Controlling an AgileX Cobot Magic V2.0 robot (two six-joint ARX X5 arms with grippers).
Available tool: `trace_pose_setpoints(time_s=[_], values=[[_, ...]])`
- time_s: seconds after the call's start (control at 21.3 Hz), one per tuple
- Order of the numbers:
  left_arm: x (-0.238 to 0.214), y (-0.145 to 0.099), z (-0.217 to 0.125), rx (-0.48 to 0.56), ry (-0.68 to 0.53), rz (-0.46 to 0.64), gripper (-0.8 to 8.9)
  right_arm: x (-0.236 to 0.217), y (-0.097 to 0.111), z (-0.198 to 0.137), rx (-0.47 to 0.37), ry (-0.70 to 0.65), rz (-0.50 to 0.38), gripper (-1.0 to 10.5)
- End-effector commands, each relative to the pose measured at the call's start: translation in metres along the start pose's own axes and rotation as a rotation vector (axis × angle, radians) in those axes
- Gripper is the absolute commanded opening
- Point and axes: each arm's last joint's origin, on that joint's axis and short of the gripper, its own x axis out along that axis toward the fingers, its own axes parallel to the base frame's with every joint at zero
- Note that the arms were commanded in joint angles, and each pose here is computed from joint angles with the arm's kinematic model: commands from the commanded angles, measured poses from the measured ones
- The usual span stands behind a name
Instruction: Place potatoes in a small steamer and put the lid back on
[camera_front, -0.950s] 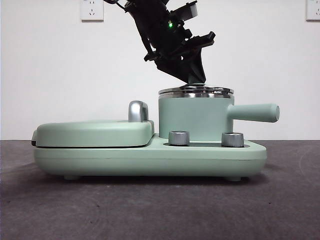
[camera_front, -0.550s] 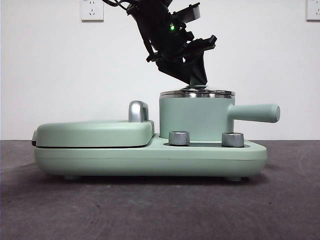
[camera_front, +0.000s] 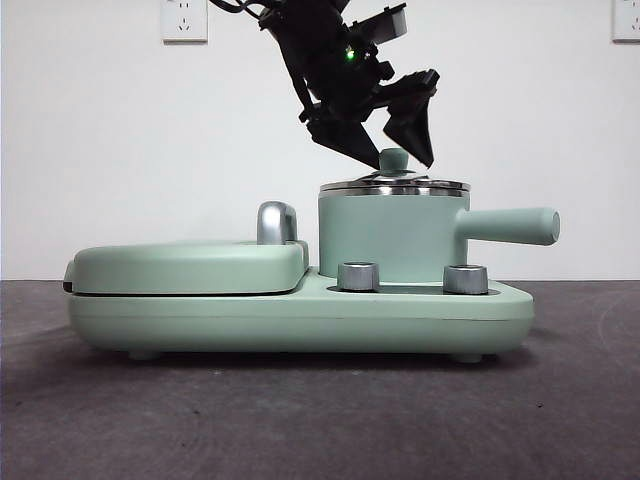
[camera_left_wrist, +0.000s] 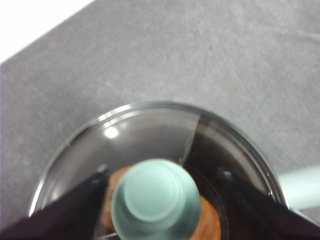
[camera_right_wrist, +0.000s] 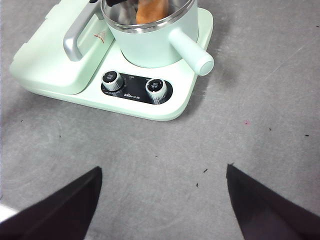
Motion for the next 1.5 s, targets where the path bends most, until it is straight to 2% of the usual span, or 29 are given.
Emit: trace_pose_setpoints(time_s=[0.05, 0.14, 0.28, 0.56, 0.7, 0.84, 1.13, 1.31, 1.5], values=[[-0.006, -0.002, 0.015, 0.003, -0.037, -0.005, 4.93, -0.001, 0.001, 0.002, 0.006, -0.006, 0.006, 3.9], [-0.021, -0.002, 0.026, -0.037, -0.051, -0.003, 5.38, -0.001, 0.001, 0.002, 0.006, -0.006, 0.006, 3.9], [-0.057, 0.0, 0.033, -0.061, 0.008, -0.005, 5.37, -0.001, 0.001, 0.002, 0.006, -0.006, 0.007, 3.9], [-0.15, -0.001, 0.025, -0.198, 0.243, -0.01, 5.35, -0.001, 0.003, 0.002, -0.003, 0.004, 0.069, 3.9], [-0.204, -0.008, 0.028, -0.222, 0.206, -0.002, 5.35, -0.001, 0.005, 0.003, -0.006, 0.005, 0.14, 3.9], [-0.248, -0.015, 0.02, -0.225, 0.173, 0.002, 5.35, -0.001, 0.006, 0.003, -0.007, 0.012, 0.17, 3.9], [-0.31, -0.038, -0.049, -0.243, 0.169, 0.004, 5.35, -0.001, 0.007, 0.003, -0.011, 0.017, 0.194, 3.9], [-0.331, -0.05, -0.09, -0.286, 0.095, 0.015, 5.3, -0.001, 0.007, 0.005, -0.02, -0.002, 0.199, 3.9], [-0.342, -0.06, -0.134, -0.34, -0.003, 0.023, 5.3, -0.001, 0.008, 0.008, -0.075, -0.038, 0.205, 3.9]])
